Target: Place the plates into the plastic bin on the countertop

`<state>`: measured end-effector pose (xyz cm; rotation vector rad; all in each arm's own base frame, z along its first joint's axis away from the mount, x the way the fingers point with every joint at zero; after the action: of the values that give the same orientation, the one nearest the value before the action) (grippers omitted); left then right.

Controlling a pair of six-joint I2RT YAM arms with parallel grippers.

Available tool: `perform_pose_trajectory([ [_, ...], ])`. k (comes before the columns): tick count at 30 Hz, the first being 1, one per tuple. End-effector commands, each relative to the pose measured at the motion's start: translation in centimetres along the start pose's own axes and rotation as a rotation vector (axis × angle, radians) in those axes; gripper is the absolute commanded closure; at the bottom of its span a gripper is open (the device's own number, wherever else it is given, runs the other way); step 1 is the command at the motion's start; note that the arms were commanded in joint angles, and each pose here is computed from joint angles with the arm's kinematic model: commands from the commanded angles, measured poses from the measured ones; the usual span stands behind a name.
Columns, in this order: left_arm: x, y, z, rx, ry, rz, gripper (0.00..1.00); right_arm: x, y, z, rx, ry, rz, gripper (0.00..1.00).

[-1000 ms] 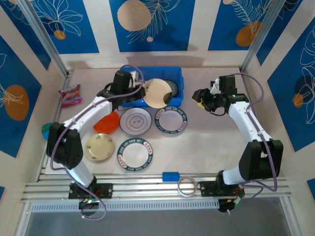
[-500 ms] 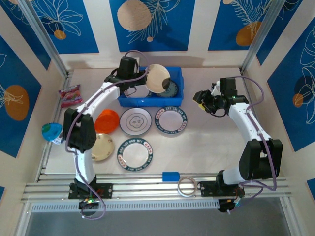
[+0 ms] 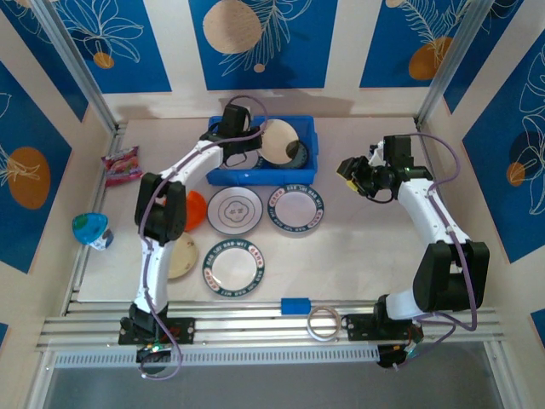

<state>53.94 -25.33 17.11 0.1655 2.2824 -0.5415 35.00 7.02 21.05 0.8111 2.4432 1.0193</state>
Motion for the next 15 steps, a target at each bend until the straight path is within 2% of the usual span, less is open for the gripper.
perform_pose_trajectory([
  [1,-2.5,-0.1,0.5,0.067,-0.080,-0.067,1.00,0.4,-0.2,-0.4,-0.014,0.007,0.013,0.49],
  [15,-0.5,0.1,4.2,0.174,-0.015,-0.200,1.00,0.4,-0.5,-0.2,-0.018,0.017,0.018,0.49],
])
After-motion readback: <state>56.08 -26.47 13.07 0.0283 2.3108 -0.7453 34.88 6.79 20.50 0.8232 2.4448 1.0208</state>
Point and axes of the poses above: each hand's point on the last joint's axis, 136 mm out from that joint toward the fingers, its own z axis out along the fingers, its own y axis along the line the jaws close on, x = y × z, the point moved 4 cm from there along -z, back along the fingers, and after that the axes turned 9 degrees about z, right-handed, at the moved point
